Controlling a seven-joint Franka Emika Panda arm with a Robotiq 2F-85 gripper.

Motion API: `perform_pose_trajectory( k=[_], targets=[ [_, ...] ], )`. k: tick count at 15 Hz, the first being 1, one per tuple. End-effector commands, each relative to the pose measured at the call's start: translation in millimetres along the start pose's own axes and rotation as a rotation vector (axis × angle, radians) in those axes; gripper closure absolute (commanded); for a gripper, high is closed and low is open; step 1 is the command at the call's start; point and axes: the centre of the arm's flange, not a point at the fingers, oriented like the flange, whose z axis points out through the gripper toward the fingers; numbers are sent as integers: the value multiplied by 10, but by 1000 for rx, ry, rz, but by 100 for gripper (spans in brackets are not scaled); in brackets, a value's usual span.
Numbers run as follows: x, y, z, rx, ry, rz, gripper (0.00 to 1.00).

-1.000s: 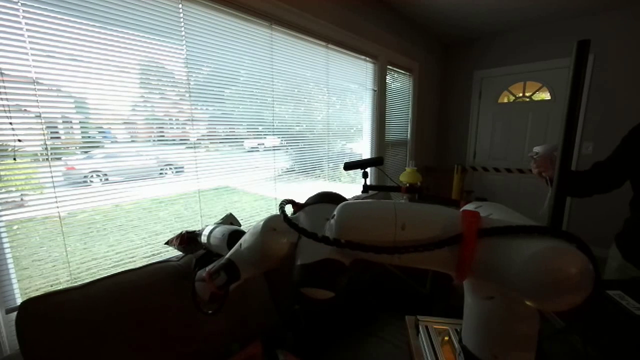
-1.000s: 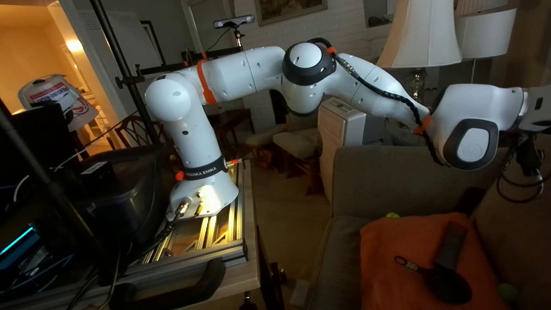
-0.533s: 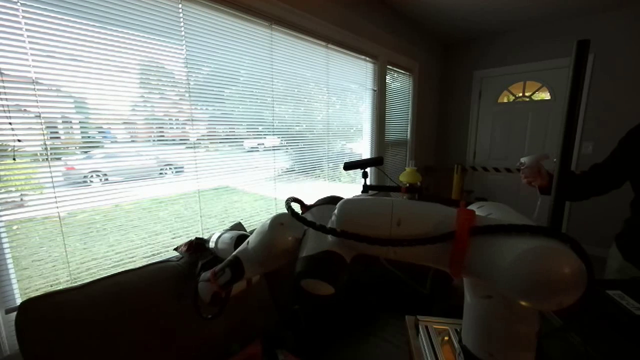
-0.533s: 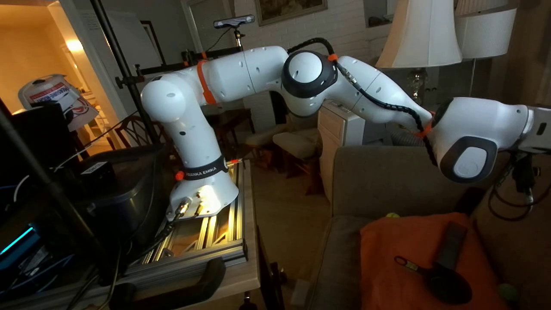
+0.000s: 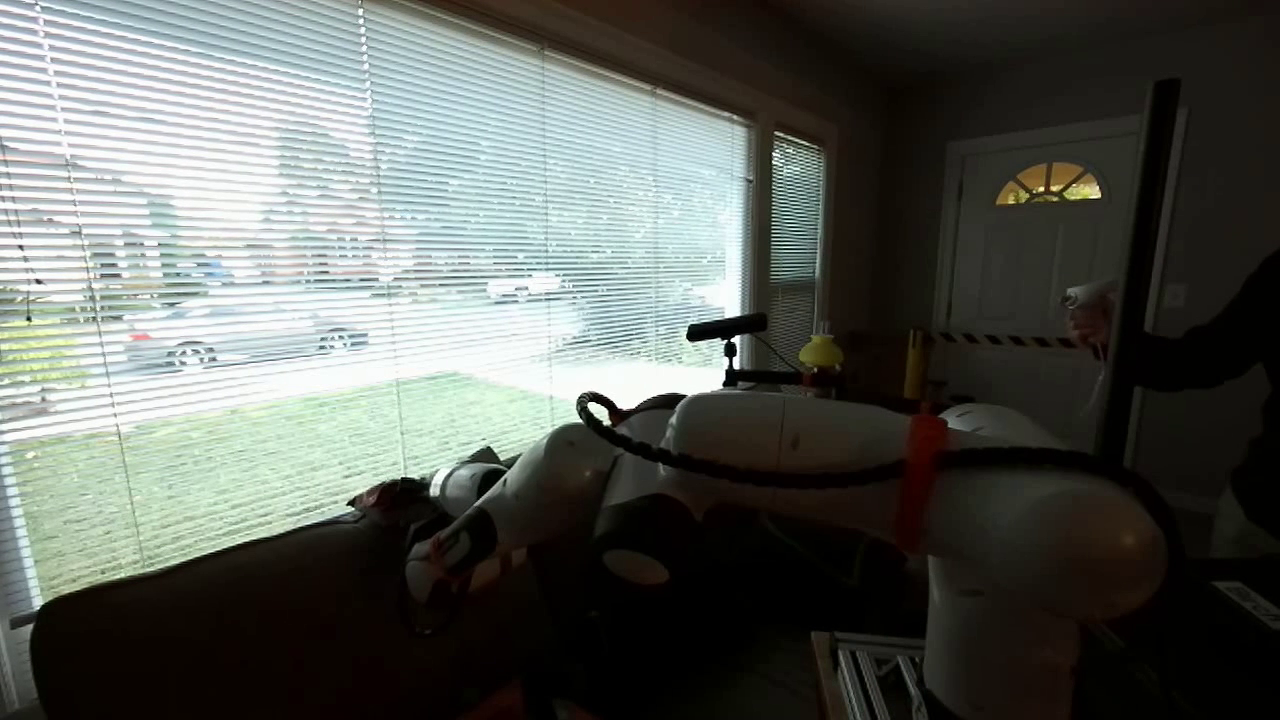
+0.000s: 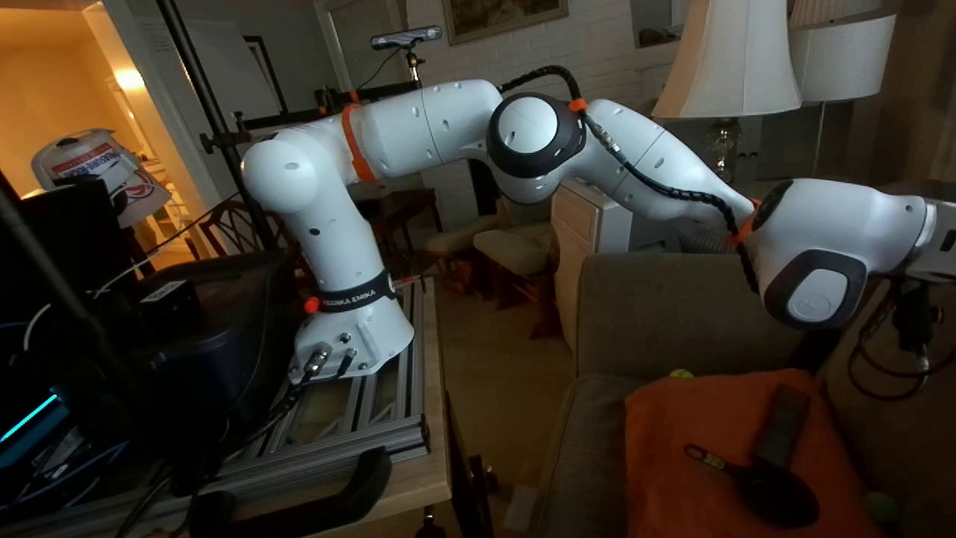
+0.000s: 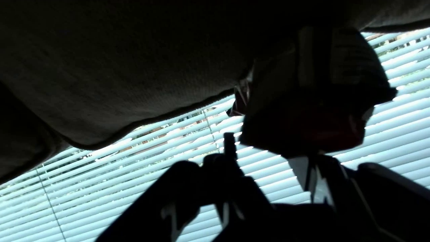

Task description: Put the snack packet on the armrest of the chair

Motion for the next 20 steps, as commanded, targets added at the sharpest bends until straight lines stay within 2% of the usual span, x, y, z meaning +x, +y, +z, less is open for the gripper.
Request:
perform_pose_trajectory(
  k=[1,4,6,9,10,20],
  targets=[
    [49,-267,439,4,-7,-25,22],
    [384,-599,217,14,-21,-38,1],
    [556,-827,59,51,-31,-50,0],
    [355,-898,-36,69,-201,-141,0],
    [457,-973,-14,61,-118,-104,0],
    [473,-988,-12,62,-124,-110,0]
  ],
)
